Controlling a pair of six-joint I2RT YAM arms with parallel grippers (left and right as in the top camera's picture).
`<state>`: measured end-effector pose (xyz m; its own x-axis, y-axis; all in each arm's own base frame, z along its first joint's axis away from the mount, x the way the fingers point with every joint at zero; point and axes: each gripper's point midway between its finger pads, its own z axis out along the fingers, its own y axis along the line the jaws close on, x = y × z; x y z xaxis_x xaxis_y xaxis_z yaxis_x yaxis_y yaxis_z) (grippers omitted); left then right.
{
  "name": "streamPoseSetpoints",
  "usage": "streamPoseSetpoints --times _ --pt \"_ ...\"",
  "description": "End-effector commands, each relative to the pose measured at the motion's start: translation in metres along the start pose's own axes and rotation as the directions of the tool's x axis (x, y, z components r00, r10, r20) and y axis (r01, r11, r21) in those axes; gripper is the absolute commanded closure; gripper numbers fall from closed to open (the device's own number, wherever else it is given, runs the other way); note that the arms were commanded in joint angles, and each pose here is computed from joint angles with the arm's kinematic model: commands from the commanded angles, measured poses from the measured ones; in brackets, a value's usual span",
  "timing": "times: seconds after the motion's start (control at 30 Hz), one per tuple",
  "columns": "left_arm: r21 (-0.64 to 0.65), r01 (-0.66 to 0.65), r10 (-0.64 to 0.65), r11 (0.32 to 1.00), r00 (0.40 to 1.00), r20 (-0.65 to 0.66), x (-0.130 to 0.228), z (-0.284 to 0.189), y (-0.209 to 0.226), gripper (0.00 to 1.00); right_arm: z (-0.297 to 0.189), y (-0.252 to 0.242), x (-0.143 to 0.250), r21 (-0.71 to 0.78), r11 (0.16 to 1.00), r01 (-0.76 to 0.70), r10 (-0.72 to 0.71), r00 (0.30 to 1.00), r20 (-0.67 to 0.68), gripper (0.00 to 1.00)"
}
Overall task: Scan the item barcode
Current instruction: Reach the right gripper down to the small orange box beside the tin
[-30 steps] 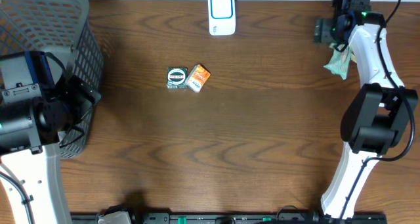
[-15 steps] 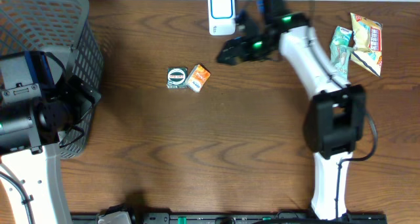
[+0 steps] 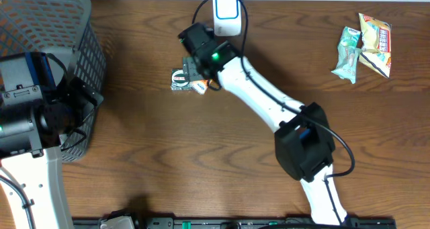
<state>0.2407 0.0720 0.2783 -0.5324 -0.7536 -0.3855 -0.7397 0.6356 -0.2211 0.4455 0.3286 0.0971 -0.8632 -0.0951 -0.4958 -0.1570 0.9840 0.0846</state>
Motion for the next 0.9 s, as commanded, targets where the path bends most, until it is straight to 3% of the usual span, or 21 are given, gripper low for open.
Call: streamPoseSetpoints --times 0.0,0.17,0.4,0.67,0.87 --pt "0.0 0.01 -0.01 1.0 1.0 0.015 -0.003 -0.004 0.001 0.02 0.014 -0.017 0.0 0.164 0.983 -0.079 0.067 0.995 0.079 0.24" --pt "0.0 0.01 -0.01 1.0 1.0 0.015 -0.003 -0.004 0.001 0.02 0.035 -0.016 0.008 0.182 0.981 -0.069 0.057 0.996 0.071 0.34" --pt "0.0 0.01 -0.01 1.0 1.0 0.015 -0.003 -0.004 0.001 0.02 0.044 -0.021 0.011 0.216 0.975 -0.06 0.045 0.996 0.074 0.57" --pt "0.0 0.01 -0.01 1.0 1.0 0.015 -0.003 -0.004 0.001 0.02 0.049 -0.008 0.021 0.129 0.99 -0.06 0.06 0.998 0.004 0.49" --pt "0.0 0.01 -0.01 1.0 1.0 0.015 -0.003 -0.004 0.001 0.02 0.05 0.003 0.012 0.081 0.994 -0.075 0.072 0.997 0.037 0.43"
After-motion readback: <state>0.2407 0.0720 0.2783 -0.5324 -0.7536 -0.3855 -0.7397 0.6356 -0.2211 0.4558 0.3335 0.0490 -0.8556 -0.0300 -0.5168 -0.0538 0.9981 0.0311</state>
